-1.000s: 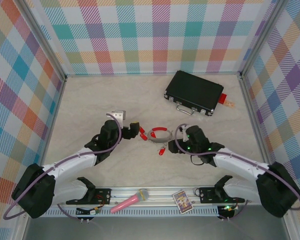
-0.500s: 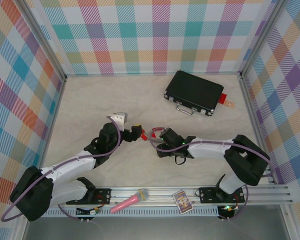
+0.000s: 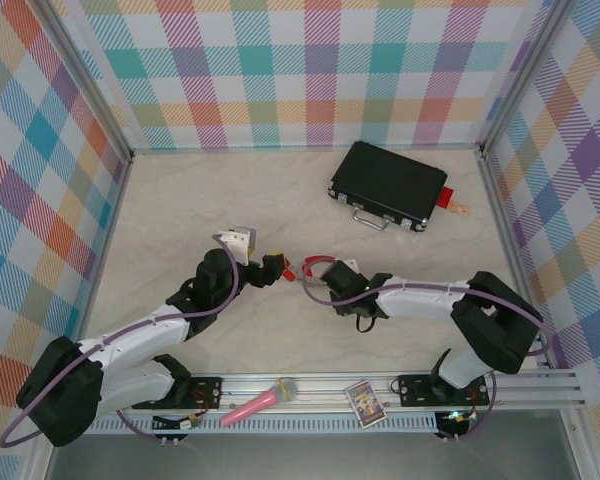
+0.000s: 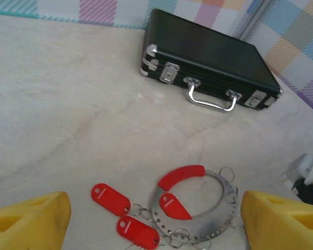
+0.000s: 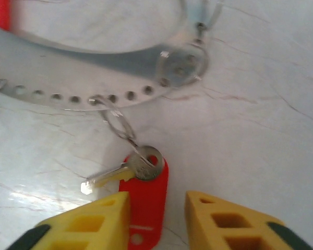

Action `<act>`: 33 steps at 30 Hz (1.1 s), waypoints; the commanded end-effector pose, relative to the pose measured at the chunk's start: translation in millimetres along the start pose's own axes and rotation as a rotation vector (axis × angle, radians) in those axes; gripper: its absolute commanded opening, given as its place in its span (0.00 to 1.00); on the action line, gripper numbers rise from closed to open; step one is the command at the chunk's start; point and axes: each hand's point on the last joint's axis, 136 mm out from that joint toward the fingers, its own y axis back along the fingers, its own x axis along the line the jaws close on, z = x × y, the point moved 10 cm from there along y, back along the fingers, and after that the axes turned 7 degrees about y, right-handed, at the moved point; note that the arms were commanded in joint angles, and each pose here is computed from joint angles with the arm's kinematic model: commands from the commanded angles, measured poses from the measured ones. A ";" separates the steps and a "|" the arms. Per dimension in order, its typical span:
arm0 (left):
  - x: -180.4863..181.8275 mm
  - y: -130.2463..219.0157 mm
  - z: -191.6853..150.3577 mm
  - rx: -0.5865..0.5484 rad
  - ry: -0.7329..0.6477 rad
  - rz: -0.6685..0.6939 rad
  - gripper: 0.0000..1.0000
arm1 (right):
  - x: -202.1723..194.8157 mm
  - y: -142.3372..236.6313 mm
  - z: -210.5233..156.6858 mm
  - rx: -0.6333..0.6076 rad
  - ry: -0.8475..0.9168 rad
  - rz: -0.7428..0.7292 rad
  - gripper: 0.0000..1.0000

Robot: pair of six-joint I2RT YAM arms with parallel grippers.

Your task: Put the keys on the keyring

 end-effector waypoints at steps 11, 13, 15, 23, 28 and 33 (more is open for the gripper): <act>-48.0 -31.6 -19.0 0.166 -0.051 -0.219 0.71 | -32.6 17.6 -18.8 -0.015 -0.107 0.111 0.39; -53.1 -38.1 -25.3 0.204 -0.101 -0.250 0.70 | -39.6 25.9 -18.1 -0.053 -0.159 0.176 0.40; -58.5 -45.9 -32.0 0.244 -0.161 -0.284 0.67 | -48.6 34.6 -18.9 -0.091 -0.216 0.222 0.40; -70.5 -77.9 -52.6 0.411 -0.329 -0.369 0.53 | -60.4 43.3 -20.9 -0.133 -0.277 0.296 0.40; -71.3 -93.0 -56.7 0.451 -0.325 -0.349 0.47 | -52.8 36.2 -15.0 -0.163 -0.260 0.386 0.34; -71.2 -93.5 -58.4 0.442 -0.298 -0.357 0.42 | -45.0 27.1 -2.1 -0.177 -0.226 0.439 0.29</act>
